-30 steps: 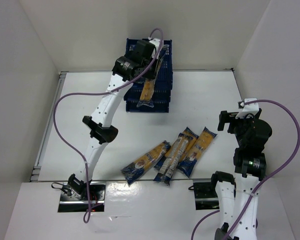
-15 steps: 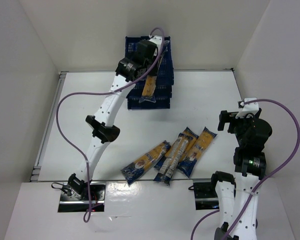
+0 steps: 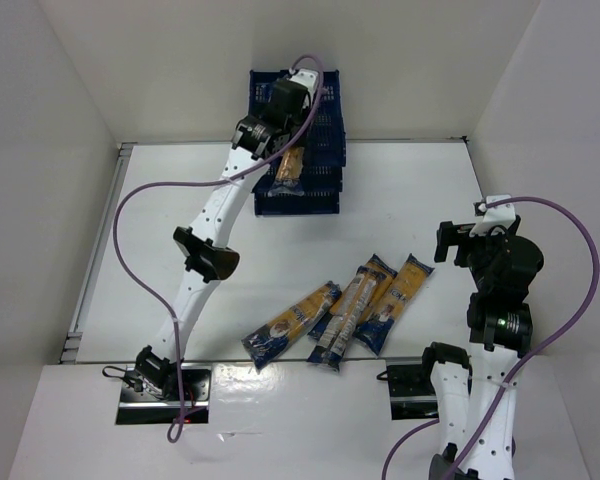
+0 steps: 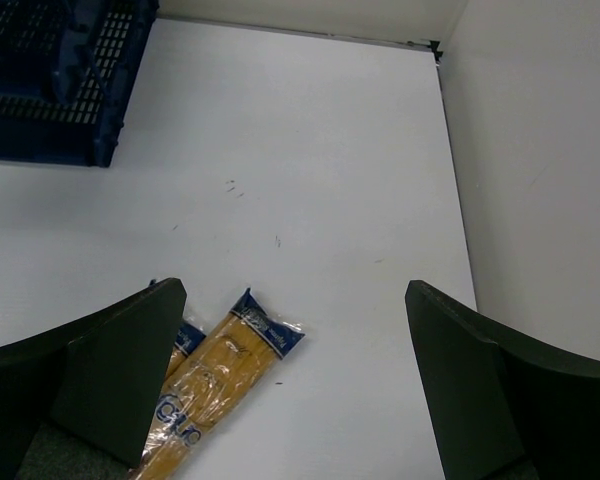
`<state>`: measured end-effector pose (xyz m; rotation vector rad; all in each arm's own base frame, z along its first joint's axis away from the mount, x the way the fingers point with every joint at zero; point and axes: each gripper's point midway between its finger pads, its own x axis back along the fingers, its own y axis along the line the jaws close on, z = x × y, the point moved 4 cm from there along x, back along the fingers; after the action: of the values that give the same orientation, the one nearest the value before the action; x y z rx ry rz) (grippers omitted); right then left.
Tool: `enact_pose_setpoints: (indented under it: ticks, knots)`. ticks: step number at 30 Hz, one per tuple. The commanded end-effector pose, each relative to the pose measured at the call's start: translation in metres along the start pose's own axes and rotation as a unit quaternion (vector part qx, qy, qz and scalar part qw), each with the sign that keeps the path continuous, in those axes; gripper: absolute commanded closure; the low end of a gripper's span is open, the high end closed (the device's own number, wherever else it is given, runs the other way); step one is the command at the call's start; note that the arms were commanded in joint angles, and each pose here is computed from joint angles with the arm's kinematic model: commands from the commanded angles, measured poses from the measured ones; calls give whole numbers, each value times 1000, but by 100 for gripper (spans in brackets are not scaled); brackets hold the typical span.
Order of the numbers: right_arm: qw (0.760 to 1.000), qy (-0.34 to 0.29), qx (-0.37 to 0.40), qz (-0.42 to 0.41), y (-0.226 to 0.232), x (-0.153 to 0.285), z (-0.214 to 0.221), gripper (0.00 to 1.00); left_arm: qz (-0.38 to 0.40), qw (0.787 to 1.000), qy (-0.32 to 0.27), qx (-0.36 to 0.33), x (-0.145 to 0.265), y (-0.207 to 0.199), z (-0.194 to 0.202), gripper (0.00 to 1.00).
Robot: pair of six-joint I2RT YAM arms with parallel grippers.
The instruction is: Place and organize the pasta boxes and bags onto the shelf
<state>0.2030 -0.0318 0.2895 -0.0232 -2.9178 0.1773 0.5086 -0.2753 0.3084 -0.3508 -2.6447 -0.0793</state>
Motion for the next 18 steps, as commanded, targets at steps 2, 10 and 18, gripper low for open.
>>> enact_pose_setpoints:
  ticks: [2,10,18]
  knots:
    - [1000,9,3,-2,-1,-1,5,0,-45,994,-95,15,5,29,-46,100]
    - [1000,7,2,-6,0,-1,5,0,-54,993,-101,10,-17,32,-40,98]
    - [1000,12,5,-7,-1,-3,6,0,-77,991,-111,-5,-40,36,-33,95]
